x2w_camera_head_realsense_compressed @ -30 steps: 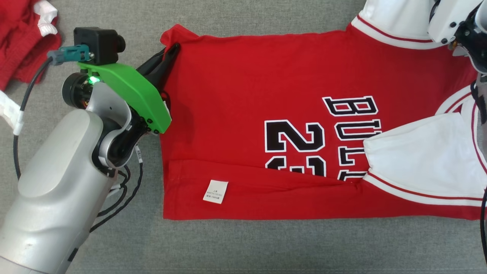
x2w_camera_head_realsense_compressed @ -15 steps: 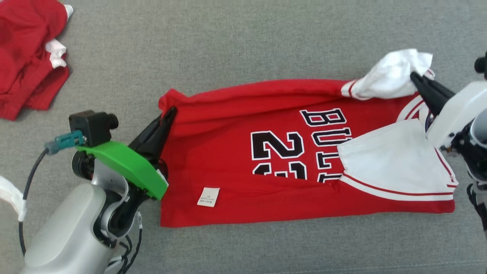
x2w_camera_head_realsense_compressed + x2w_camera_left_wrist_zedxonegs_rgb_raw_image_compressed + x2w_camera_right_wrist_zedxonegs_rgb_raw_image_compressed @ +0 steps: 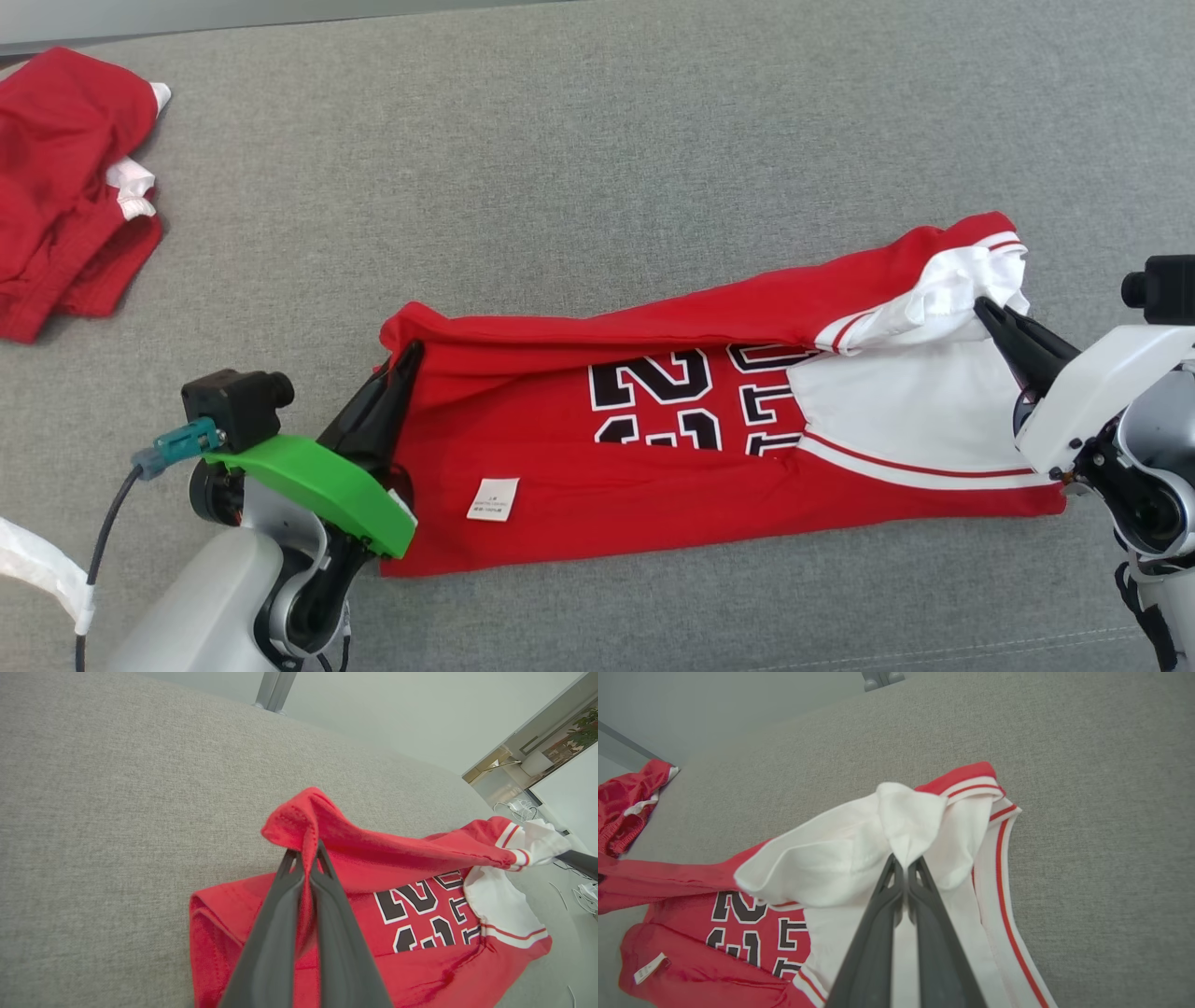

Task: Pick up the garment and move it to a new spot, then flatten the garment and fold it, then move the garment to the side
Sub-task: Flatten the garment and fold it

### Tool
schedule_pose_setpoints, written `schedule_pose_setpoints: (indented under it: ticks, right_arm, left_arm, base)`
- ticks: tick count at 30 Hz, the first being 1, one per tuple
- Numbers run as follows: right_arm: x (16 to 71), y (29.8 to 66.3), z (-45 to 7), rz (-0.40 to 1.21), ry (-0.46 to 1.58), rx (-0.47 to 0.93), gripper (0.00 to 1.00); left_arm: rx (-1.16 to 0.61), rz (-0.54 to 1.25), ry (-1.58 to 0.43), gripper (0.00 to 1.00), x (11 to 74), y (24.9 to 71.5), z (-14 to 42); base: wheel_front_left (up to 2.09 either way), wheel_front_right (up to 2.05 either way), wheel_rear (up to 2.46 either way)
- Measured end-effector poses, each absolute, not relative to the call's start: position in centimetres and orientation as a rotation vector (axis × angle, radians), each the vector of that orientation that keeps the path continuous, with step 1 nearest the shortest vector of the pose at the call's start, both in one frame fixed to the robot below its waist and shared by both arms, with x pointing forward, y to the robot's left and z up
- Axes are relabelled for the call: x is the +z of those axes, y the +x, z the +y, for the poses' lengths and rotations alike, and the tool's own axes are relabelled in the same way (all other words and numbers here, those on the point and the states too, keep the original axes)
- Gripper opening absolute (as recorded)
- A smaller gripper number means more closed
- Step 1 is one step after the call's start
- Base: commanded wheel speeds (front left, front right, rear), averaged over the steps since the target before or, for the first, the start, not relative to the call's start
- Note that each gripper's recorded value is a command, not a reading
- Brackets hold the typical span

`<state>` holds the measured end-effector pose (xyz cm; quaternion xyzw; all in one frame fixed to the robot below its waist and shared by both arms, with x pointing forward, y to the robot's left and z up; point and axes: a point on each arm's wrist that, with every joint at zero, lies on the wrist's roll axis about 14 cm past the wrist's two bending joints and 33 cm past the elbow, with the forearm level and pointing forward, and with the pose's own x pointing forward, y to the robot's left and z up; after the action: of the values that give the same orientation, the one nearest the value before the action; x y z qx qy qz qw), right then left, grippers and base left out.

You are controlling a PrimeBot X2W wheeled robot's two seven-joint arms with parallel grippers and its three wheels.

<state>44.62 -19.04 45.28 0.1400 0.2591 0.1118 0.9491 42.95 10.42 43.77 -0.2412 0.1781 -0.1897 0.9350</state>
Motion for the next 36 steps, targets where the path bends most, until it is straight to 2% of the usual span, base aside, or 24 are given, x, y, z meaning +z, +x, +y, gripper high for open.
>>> schedule_pose_setpoints:
  ticks: [1,2,3,8,12,16,21,31,36]
  right_arm:
    - [45.1,44.5,-19.0,0.531,0.281,0.227,0.0]
    - [45.1,44.4,-19.0,0.527,0.28,0.226,0.33]
    - [44.9,44.1,-19.1,0.535,0.279,0.225,1.0]
    - [43.3,41.3,-19.5,0.633,0.253,0.228,1.0]
    - [44.6,40.1,-20.5,0.615,0.266,0.214,1.0]
    - [46.4,40.8,-24.0,0.531,0.242,0.105,1.0]
    - [45.0,42.6,-23.4,0.569,0.238,0.082,1.0]
    - [37.8,43.0,-22.5,0.806,0.189,0.041,1.0]
    - [36.2,43.0,-22.0,0.858,0.21,0.043,1.0]
  left_arm:
    - [-0.384,0.365,-0.492,0.39,43.6,42.9,10.5]
    - [-0.379,0.372,-0.487,0.58,43.3,42.6,10.6]
    - [-0.374,0.382,-0.483,1.0,42.8,42.1,10.6]
    - [-0.373,0.436,-0.38,1.0,40.6,39.0,11.1]
    - [-0.295,0.399,-0.372,1.0,40.6,36.9,12.3]
    - [-0.188,0.278,-0.384,1.0,43.2,37.4,13.8]
    - [-0.101,0.076,-0.305,1.0,47.7,39.0,15.1]
    - [0.024,0.008,-0.267,1.0,48.1,37.3,17.0]
    - [0.05,0.012,-0.24,1.0,47.6,36.2,18.5]
  base:
    - [0.0,0.0,0.0]
    - [0.0,0.0,0.0]
    - [0.0,0.0,0.0]
    - [0.0,0.0,0.0]
    - [0.0,0.0,0.0]
    - [0.0,0.0,0.0]
    - [0.0,0.0,0.0]
    - [0.0,0.0,0.0]
    - [0.0,0.0,0.0]
